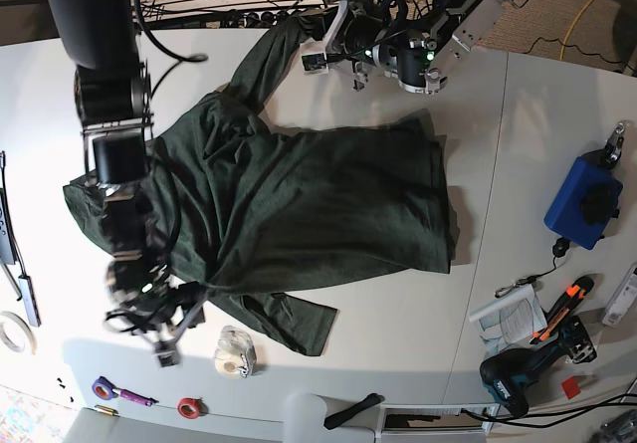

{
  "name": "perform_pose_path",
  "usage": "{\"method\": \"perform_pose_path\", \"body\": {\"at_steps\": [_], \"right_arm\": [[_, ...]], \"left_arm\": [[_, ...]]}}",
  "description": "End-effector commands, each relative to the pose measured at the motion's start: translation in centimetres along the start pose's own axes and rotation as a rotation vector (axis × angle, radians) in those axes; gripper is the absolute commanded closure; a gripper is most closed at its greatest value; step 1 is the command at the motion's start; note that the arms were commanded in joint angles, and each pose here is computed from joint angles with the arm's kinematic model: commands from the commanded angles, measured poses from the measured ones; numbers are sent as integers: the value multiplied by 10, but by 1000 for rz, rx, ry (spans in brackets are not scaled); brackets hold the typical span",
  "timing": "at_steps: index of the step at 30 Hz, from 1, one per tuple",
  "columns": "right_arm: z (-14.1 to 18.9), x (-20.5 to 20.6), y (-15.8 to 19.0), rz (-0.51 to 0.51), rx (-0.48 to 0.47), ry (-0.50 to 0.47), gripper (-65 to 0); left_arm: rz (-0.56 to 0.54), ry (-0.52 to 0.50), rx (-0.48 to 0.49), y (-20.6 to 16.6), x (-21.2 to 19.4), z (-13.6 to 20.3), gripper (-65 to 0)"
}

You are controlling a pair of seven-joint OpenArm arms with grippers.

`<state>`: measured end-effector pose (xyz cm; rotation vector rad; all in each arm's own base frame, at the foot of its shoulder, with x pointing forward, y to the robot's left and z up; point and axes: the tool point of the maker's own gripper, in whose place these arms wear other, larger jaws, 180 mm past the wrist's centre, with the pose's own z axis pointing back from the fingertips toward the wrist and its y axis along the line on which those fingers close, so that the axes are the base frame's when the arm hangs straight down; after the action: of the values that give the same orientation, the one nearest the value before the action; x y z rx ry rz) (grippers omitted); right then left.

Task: Layout the t-shirt on the table in an organized manner, then fold the t-shirt properly
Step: 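Pull the hem with the right gripper away from the left gripper to straighten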

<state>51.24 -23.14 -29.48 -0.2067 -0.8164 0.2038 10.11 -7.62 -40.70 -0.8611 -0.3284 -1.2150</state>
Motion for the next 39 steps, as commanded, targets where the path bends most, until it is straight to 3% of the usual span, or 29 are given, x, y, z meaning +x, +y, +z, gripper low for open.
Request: {"method": "perform_pose_path", "body": {"at_steps": [1,3,5,11,16,20,24,29,32,39], "right_arm": [[11,27,-27,-36,-51,-66,-348],[19,28,-56,-76,-129,-119,-347],[31,24,-82,-127,-199,-178,-347],[65,-25,-112,-158,-204,-197,-347],[81,-79,-88,-122,-18,-137,-347],[108,-110,-70,-78,94,-126,-346],[133,-127,-84,-71,38,-155,-346],[130,-145,-133,-131,-197,-142,-346],[116,-150,-141,-170,-204,-134,-346],[62,-181,-133,-224,-149,28,-334]], "left_arm": [[-19,-52,3,3,16,4,-42],[-32,-56,14,8,20,7,-194],[-52,-81,24,11,29,11,-289],[-167,-266,37,-1,88,36,-294],[-229,-396,119,9,140,58,-294],[-231,-394,216,30,153,65,-294],[-227,-378,234,36,149,65,-294],[-214,-379,222,32,146,62,-294],[-211,-383,213,30,146,61,-294],[-210,-382,214,31,146,61,-294]]}}
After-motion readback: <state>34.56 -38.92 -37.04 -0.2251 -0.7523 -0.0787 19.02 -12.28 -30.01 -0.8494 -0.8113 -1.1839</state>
